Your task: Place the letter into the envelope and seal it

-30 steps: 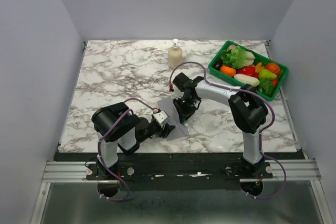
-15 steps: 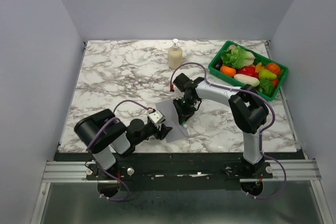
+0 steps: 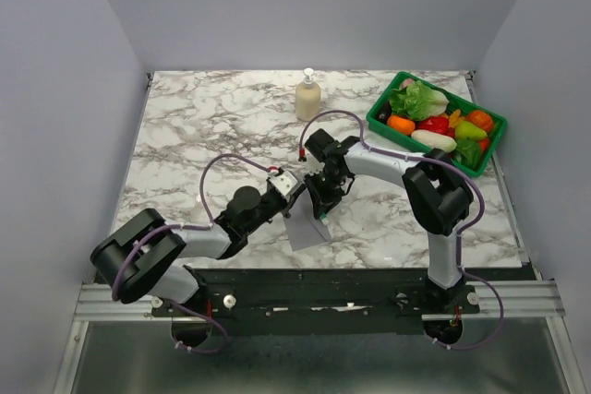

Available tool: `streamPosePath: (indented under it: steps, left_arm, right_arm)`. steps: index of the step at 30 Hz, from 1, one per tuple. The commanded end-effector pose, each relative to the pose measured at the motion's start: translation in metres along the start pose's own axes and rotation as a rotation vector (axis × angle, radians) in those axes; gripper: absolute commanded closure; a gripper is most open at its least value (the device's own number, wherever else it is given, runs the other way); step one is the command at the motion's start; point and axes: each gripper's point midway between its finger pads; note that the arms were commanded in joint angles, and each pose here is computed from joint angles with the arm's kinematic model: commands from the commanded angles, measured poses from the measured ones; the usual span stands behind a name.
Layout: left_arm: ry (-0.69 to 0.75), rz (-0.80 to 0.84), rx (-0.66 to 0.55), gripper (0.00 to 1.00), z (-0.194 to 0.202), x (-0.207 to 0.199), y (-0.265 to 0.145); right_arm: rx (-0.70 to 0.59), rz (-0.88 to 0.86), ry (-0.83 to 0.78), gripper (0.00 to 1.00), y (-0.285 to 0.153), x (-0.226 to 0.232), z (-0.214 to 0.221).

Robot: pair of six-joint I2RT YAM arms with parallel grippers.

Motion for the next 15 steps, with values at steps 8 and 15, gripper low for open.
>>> streamPosePath:
  steps: [8,15]
  left_arm:
    - [-0.052,0.093,0.082,1.0,0.047,-0.023,0.017]
    - [-0.068,0.115,0.15,1.0,0.07,-0.029,0.024]
  right_arm:
    - [0.016,0.029,0.001,0.99,0.019,-0.011,0.01]
    - [0.017,0.028,0.004,0.99,0.019,-0.01,0.01]
Point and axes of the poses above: each gripper's point midway between its finger pads, its own y axis out along the fingers, its own x axis along the line the jaws close on, z = x × y, and after that the axes turned 9 degrees about y, right-handed
